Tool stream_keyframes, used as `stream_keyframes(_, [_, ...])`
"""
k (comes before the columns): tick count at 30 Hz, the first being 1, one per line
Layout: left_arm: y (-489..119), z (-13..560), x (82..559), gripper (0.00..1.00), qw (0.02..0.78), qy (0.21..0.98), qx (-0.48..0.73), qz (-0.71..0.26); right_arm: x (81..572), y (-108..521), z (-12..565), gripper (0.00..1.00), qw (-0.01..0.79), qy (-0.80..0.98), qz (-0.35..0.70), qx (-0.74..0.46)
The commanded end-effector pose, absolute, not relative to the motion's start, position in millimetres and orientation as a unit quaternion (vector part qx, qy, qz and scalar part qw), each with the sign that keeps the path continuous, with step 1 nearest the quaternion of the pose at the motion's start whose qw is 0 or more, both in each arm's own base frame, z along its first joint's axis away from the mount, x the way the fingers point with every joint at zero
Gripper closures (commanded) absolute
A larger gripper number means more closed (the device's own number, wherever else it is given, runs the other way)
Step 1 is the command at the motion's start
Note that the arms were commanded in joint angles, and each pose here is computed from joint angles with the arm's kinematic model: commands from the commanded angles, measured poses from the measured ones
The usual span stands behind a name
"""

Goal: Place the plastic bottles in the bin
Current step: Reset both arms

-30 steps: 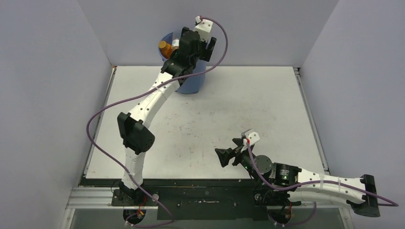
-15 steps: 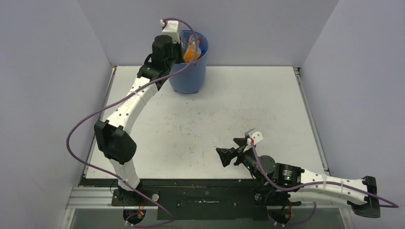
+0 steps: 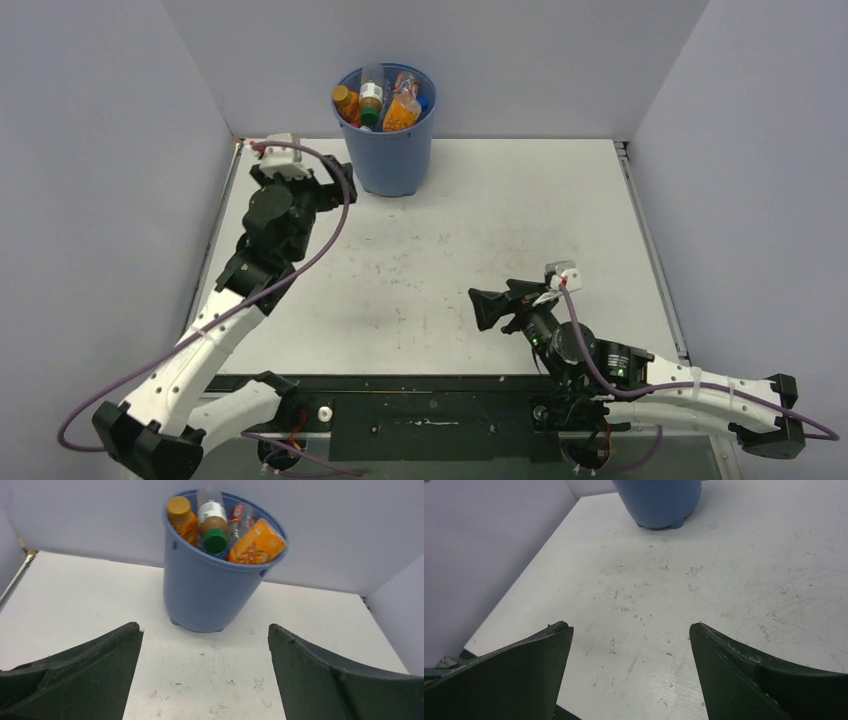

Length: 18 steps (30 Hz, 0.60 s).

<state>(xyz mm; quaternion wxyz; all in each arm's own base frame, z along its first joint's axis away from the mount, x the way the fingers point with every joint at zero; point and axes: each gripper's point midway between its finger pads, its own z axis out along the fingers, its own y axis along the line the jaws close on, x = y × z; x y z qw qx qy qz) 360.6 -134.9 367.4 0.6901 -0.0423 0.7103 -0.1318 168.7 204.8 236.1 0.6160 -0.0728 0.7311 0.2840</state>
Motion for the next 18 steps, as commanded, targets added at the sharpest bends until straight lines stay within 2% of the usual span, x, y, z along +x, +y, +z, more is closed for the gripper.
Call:
stream_keyframes(1, [-84,321,335,0.04,0.663,0.722,-0.179,-0.084,188,180,266,0.10,0.632,0.711,0.292,0.104])
stream_keyframes(5, [-43,270,310,0.04,0.622,0.748,-0.232,0.012,203,160,266,0.10,0.647,0.682,0.258,0.223])
stream_keyframes(9, [-36,243,299,0.04,0.622,0.754,-0.210,0.024,213,152,273,0.10,0.667,0.668,0.187,0.271])
stream_keyframes(14, [-50,227,293,0.04,0.681,0.728,-0.083,0.017,232,145,272,0.10,0.709,0.662,0.020,0.241])
stream_keyframes(16, [-66,216,292,0.04,0.687,0.727,-0.008,0.004,245,145,266,0.10,0.707,0.665,-0.021,0.238])
stream_keyframes(18, [-74,211,290,0.04,0.688,0.725,0.001,-0.018,261,146,255,0.10,0.689,0.682,-0.034,0.242])
